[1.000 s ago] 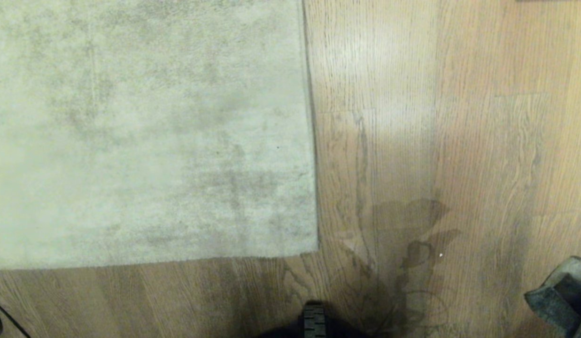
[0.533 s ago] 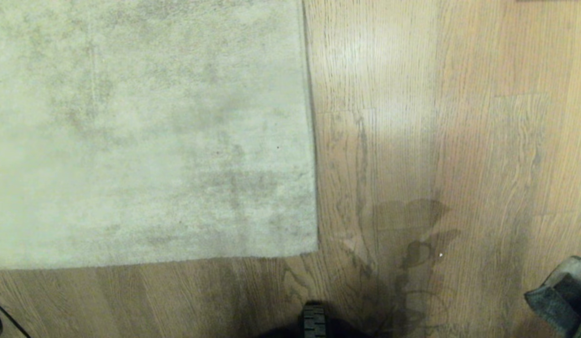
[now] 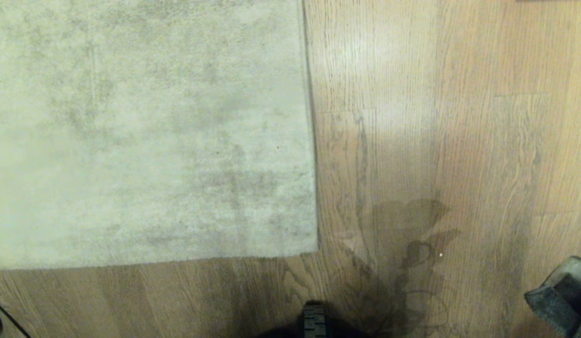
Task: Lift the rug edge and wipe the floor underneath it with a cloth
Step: Put down the rag
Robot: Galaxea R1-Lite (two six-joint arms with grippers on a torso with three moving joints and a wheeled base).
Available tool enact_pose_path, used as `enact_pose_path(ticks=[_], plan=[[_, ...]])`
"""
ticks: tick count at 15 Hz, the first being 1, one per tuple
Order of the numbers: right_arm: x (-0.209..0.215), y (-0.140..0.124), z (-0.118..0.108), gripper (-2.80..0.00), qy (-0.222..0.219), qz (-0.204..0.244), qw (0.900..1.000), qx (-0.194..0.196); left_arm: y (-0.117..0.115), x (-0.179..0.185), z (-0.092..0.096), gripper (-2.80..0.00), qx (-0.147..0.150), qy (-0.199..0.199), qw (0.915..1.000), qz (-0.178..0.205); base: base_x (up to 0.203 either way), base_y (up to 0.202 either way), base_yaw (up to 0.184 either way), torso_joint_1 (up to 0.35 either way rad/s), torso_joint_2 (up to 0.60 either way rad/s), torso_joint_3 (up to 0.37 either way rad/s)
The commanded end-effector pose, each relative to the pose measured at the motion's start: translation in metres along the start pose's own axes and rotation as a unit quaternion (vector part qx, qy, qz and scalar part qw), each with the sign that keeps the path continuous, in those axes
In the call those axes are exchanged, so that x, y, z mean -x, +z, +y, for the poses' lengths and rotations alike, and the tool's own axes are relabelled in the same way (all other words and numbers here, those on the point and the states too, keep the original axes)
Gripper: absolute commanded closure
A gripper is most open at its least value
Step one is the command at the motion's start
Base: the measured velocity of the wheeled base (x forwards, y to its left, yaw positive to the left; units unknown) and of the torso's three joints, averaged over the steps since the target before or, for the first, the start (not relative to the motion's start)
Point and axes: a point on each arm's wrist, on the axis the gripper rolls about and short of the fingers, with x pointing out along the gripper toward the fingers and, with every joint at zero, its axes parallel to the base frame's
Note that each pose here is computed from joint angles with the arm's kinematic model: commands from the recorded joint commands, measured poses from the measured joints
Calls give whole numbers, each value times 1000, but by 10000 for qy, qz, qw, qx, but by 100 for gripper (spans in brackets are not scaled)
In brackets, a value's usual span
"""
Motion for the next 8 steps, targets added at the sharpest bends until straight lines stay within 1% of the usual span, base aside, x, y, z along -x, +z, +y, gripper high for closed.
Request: enact_pose_path(ticks=[1, 5, 6, 8], plan=[[0, 0, 0, 0, 0, 4, 10000, 2, 0, 0, 0, 0, -1, 1, 10000, 3, 0, 0, 0, 0, 0, 0], [0, 0, 0, 0, 0, -4, 10000, 2, 0, 0, 0, 0, -1, -1, 10000, 3, 0, 0, 0, 0, 0, 0], [0, 0, 0, 0, 0, 3, 10000, 2, 0, 0, 0, 0, -1, -4, 10000, 3, 69, 0, 0, 0, 0, 2], [0, 0, 0, 0, 0, 0, 10000, 2, 0, 0, 0, 0, -9, -4, 10000, 3, 179, 0, 1, 2, 2, 2]])
